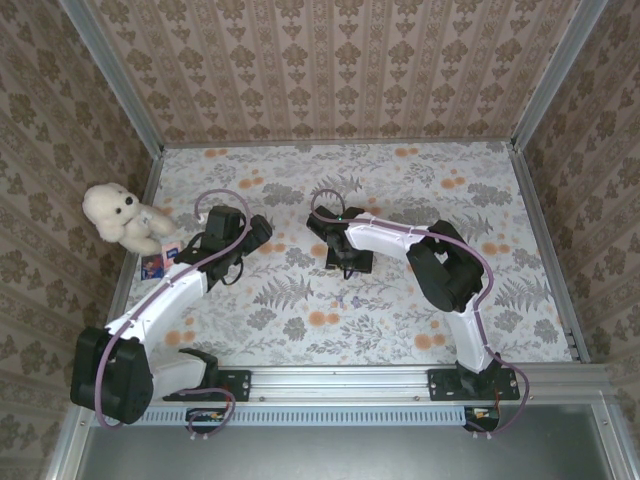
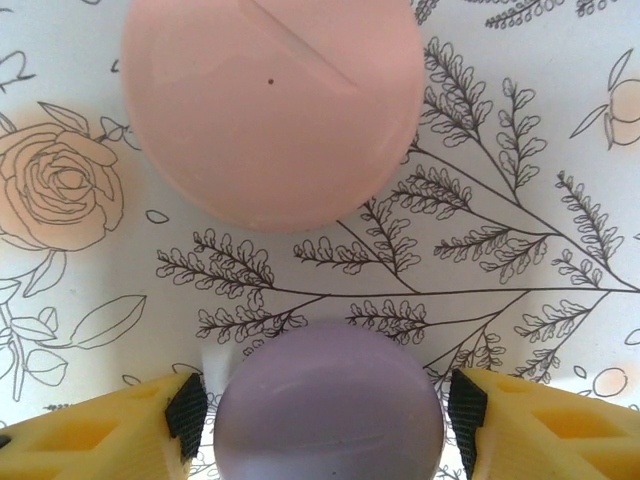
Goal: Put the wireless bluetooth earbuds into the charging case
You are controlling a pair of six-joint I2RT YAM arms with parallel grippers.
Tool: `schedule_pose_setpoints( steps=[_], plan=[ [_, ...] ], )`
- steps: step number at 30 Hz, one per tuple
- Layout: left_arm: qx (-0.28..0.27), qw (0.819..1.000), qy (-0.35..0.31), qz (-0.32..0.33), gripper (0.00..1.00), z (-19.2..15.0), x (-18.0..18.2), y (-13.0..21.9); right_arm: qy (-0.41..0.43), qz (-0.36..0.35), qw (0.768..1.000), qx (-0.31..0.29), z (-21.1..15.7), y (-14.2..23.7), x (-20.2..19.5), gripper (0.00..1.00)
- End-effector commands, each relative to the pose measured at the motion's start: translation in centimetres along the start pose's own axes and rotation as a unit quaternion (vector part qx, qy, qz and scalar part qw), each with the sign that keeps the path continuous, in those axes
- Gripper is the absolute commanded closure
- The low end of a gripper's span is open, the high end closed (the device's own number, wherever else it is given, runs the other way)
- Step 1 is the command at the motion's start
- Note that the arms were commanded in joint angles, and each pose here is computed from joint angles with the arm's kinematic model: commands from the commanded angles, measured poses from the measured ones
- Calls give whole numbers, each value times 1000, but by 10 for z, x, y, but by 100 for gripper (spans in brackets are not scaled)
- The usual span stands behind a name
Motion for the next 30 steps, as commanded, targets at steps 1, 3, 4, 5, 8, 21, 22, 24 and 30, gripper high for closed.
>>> schedule_pose_setpoints(
  steps=[1, 3, 4, 5, 8, 21, 22, 24, 30],
  plan=[
    [0, 1000, 3, -4, 0, 1, 1, 5, -2, -7, 1000, 22, -8, -9, -6, 32],
    [1, 1000, 4, -3, 0, 1, 1, 5, -3, -5, 1000, 22, -9, -10, -7, 33],
    [1, 1000, 3, -3, 0, 1, 1, 5, -2, -4, 1000, 22, -10, -10, -7, 33],
    [0, 1000, 4, -3, 0, 1, 1, 5, -1, -3, 1000, 23, -11, -11, -7, 34],
    [0, 1000, 5, -3, 0, 1, 2, 5, 2, -3, 1000, 24, -12, -12, -8, 35],
    [3, 1000, 0, -4, 0, 2, 0, 6, 55, -8, 998, 9, -8, -19, -12, 32],
    [4, 1000, 0, -5, 0, 2, -1, 7, 59, -9, 998, 10, -9, -20, -13, 33],
    [4, 1000, 1, -4, 0, 2, 0, 7, 63, -7, 998, 10, -9, -20, -14, 33],
    [6, 1000, 4, -3, 0, 1, 1, 6, 62, 3, 998, 16, -11, -24, -13, 35]
  ],
)
Point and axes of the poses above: each hand's point on the last joint's axis, 136 mm out from that joint toward the fingers, its own y axis back along the fingers, its own x axis along the line the jaws close on, z = x × y, the point moved 9 cm from there along y, back along the fingers, and after that the axes turned 8 degrees about y, right-handed, at the moved point
